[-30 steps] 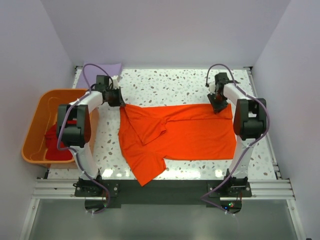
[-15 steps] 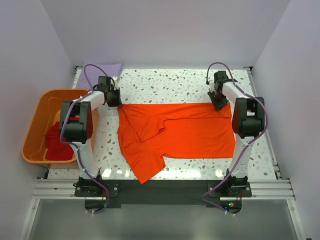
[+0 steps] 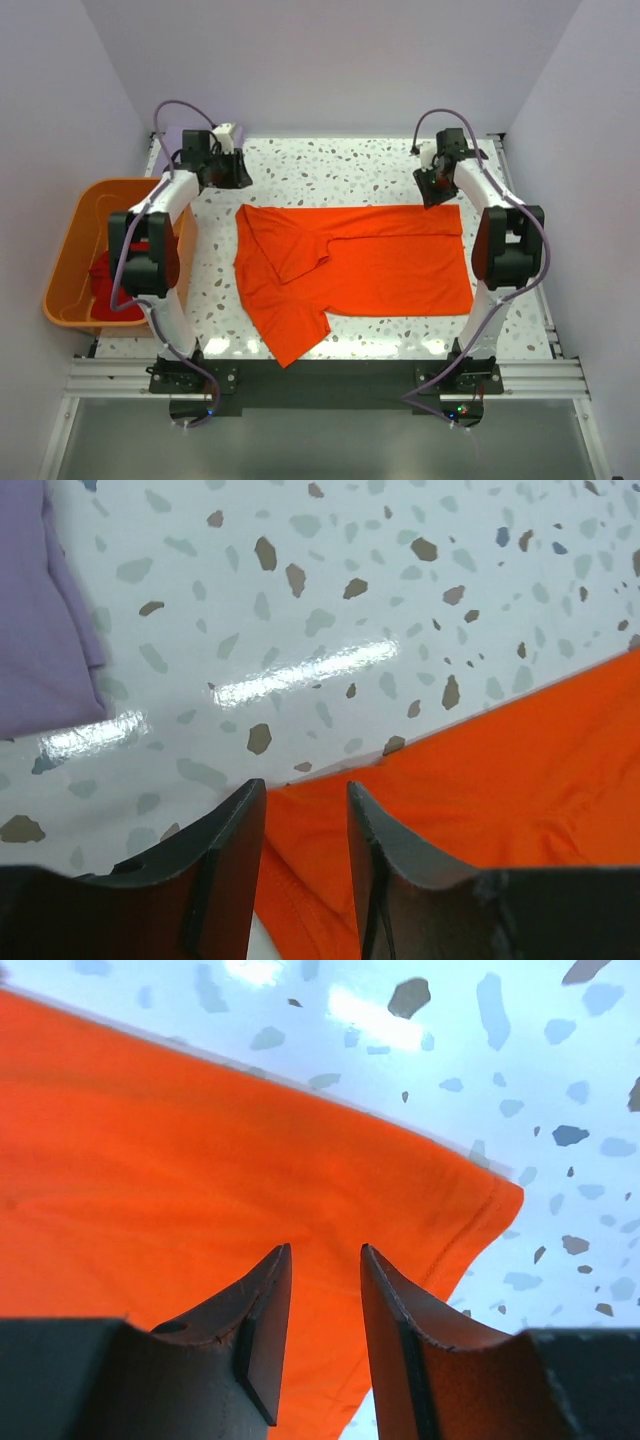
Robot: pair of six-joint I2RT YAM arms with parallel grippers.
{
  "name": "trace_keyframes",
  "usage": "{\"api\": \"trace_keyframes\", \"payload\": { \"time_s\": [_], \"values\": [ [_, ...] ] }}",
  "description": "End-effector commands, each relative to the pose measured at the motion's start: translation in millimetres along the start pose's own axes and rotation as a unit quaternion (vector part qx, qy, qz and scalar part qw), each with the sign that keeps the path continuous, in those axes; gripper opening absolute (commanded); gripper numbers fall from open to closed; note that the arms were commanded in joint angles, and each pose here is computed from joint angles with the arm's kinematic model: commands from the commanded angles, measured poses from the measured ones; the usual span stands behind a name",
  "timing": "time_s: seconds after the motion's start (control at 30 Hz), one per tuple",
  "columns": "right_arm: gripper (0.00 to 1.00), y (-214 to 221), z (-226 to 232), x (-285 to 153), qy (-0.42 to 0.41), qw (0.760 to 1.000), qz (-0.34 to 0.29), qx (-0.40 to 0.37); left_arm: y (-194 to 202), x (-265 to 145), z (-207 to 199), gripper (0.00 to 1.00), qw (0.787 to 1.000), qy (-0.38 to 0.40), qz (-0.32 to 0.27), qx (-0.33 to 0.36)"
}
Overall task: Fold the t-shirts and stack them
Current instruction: Fold the tshirt
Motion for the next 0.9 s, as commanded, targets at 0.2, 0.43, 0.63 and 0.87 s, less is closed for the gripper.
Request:
{"api": "trace_keyframes", "payload": {
  "time_s": [0.2,0.43,0.63,0.87],
  "values": [
    [0.35,16,10,-26,-0.045,0.997,0.027,-0.048,33,-27,-54,0.43,0.992,0.086,0.043,0.078],
    [0.23,28,5,7,-0.021,0.997,0.064,-0.042,81,-5,-53,0.42,0.986,0.049,0.137,0.081],
    [0.22,34,-3,39,0.014,0.994,0.094,-0.051,96,15,-32,0.39,0.979,0.011,0.18,0.09],
    [0.18,12,-6,58,0.038,0.994,0.086,-0.047,79,37,11,0.36,0.978,-0.028,0.188,0.085]
  ]
}}
Point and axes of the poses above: each gripper's point midway between its finger pads, its own x axis out along the fingers, its own z axis along the line the jaws close on, y = z × x, the point moved 5 cm from there along -x, back along the fingers, and after that the axes turned 5 degrees about x, right-handed, at the moved point
